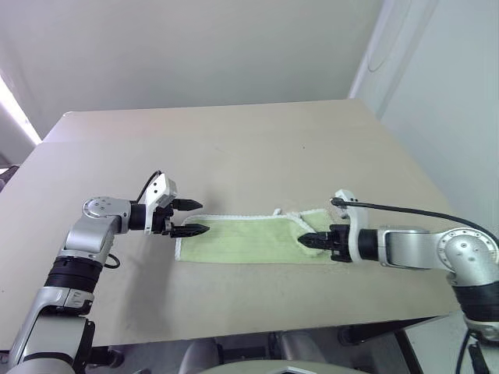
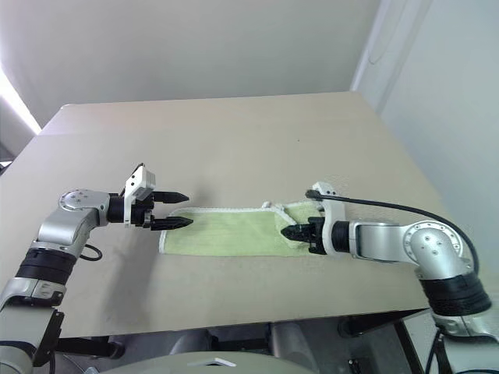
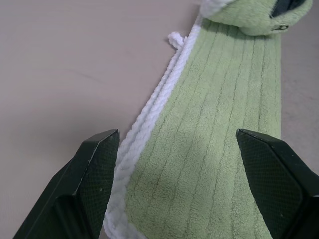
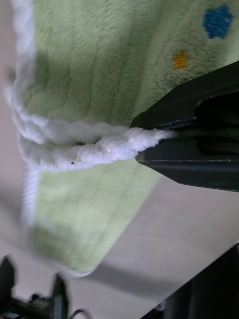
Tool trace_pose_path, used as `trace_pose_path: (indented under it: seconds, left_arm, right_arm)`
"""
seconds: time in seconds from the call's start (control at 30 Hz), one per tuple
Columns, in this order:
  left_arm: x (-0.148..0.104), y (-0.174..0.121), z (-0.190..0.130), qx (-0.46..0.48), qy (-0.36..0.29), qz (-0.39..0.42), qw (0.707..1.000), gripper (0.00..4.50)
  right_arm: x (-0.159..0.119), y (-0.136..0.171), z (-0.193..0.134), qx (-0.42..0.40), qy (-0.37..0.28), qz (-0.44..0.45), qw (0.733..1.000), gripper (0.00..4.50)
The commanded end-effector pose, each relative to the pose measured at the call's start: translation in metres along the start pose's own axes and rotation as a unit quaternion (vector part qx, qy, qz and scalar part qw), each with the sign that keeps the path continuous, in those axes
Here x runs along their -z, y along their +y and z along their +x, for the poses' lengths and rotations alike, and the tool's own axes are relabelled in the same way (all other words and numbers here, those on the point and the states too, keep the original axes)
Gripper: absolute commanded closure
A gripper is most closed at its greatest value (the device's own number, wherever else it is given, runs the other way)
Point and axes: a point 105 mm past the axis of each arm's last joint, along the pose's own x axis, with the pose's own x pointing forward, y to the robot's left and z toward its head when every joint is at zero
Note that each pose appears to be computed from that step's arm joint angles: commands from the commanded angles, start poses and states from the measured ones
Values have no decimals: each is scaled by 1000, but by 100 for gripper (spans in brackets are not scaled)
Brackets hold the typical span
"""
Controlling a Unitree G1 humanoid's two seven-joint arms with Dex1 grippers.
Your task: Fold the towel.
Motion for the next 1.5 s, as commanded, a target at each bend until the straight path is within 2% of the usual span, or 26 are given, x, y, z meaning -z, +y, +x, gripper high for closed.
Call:
trace_pose_path:
  seconds: [0.03, 0.23, 0.47, 0.6, 0.73, 0.8, 0.9, 1.0, 1.1, 1.2, 1.27, 1.33, 1.5]
  left_arm:
    - [-9, 2, -5, -8, -6, 16, 1000, 53]
    - [-8, 2, -6, -9, -5, 16, 1000, 53]
    - [-6, 2, -7, -11, -3, 15, 1000, 53]
    - [-9, 4, -9, -14, -10, 10, 1000, 53]
    - [-11, 8, -11, -22, -13, 0, 1000, 53]
    - [-13, 10, -14, -28, -19, -14, 999, 53]
    - [-16, 12, -20, -33, -23, -42, 998, 53]
    - [-12, 18, -29, -55, -13, -78, 995, 53]
    - [-5, 25, -38, -85, 3, -102, 991, 53]
    - [1, 27, -44, -101, 14, -131, 986, 53]
    - [12, 23, -49, -104, 41, -148, 983, 53]
    - [17, 16, -53, -97, 57, -168, 979, 53]
    - [24, 6, -62, -92, 85, -192, 973, 53]
  right_arm:
    - [-8, 10, 6, -9, -10, -9, 1000, 448]
    - [0, 23, 19, -27, 18, -43, 999, 448]
    - [8, 28, 27, -30, 16, -66, 997, 448]
    - [9, 35, 29, -48, 11, -75, 996, 351]
    - [4, 34, 32, -44, -2, -69, 997, 213]
    - [-5, 44, 27, -75, -23, -60, 995, 139]
    - [-22, 60, 9, -133, -63, -57, 987, 139]
    - [-38, 63, -10, -151, -101, -71, 981, 139]
    - [-60, 45, -21, -98, -164, -108, 976, 139]
    - [-64, 22, -16, -25, -196, -182, 963, 139]
    - [-53, 16, -6, -7, -184, -255, 949, 139]
    - [-39, 16, 3, -23, -179, -299, 937, 139]
    - [-14, 6, 21, -29, -149, -349, 925, 139]
